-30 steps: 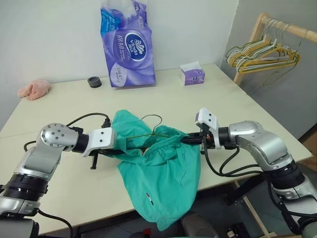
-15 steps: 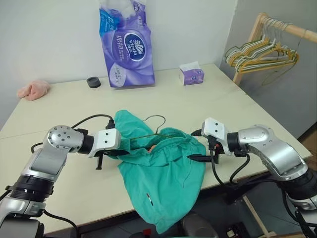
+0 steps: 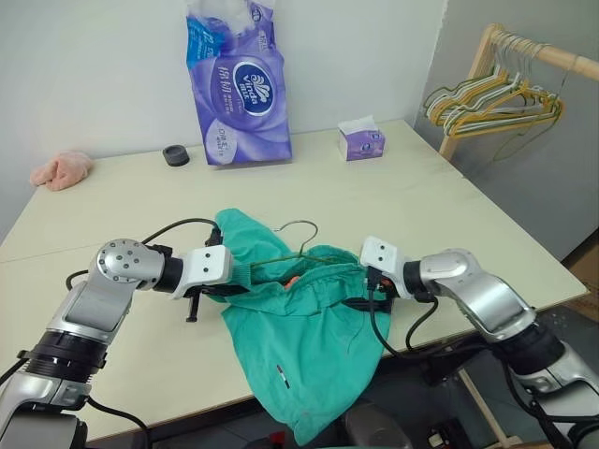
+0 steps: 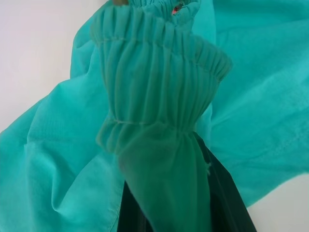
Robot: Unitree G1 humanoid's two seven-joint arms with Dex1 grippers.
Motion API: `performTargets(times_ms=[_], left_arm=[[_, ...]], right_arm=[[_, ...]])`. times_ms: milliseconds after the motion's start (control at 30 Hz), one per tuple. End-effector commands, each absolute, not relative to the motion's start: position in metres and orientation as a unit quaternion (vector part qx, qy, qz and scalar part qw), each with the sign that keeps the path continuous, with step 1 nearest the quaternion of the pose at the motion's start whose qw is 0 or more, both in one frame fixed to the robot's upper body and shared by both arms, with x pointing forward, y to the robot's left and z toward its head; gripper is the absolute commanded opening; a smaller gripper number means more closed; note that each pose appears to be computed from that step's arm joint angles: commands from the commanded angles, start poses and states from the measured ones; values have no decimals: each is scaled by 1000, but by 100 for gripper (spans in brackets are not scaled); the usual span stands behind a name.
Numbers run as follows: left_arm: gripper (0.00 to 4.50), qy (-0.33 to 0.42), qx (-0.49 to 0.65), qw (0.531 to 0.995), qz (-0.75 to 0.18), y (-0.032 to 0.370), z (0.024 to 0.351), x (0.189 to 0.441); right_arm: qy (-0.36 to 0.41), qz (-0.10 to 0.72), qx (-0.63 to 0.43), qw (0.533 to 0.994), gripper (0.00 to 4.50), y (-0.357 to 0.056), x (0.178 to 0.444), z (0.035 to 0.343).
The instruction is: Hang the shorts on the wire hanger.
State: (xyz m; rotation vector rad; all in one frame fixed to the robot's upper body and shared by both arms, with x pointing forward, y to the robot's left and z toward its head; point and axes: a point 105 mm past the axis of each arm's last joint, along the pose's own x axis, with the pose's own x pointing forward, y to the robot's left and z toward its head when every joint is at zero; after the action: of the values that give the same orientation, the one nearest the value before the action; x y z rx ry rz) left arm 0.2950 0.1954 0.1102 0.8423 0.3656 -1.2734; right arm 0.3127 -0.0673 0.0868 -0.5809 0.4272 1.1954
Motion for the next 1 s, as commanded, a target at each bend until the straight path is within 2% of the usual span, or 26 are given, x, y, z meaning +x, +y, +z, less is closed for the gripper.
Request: performTargets(times_ms=[33,367,433,533,667,700,767,1000], left_arm=[[0,145,385,704,-579,189,119,294],[0,141,370,713,-578,187,121,292],[0,134,361,721,-576,185,123,293],[0,126,339,737,-570,182,126,296],[0,124,242,793,-545,183,129,307],[69,119,234,801,-538,183,131,309],[110,109,211,819,-523,187,136,316],[319,110,200,837,-496,207,140,324]], right_arm=[[171,564,-291,753,390,-58,321,97],[161,603,-313,716,52,-49,321,102],[159,608,-315,711,6,-49,319,102],[154,612,-316,708,6,-48,317,104],[146,618,-311,707,6,-49,313,112],[146,618,-311,707,0,-49,312,113],[145,617,-310,709,0,-52,311,116],[152,612,-302,715,0,-65,307,125]])
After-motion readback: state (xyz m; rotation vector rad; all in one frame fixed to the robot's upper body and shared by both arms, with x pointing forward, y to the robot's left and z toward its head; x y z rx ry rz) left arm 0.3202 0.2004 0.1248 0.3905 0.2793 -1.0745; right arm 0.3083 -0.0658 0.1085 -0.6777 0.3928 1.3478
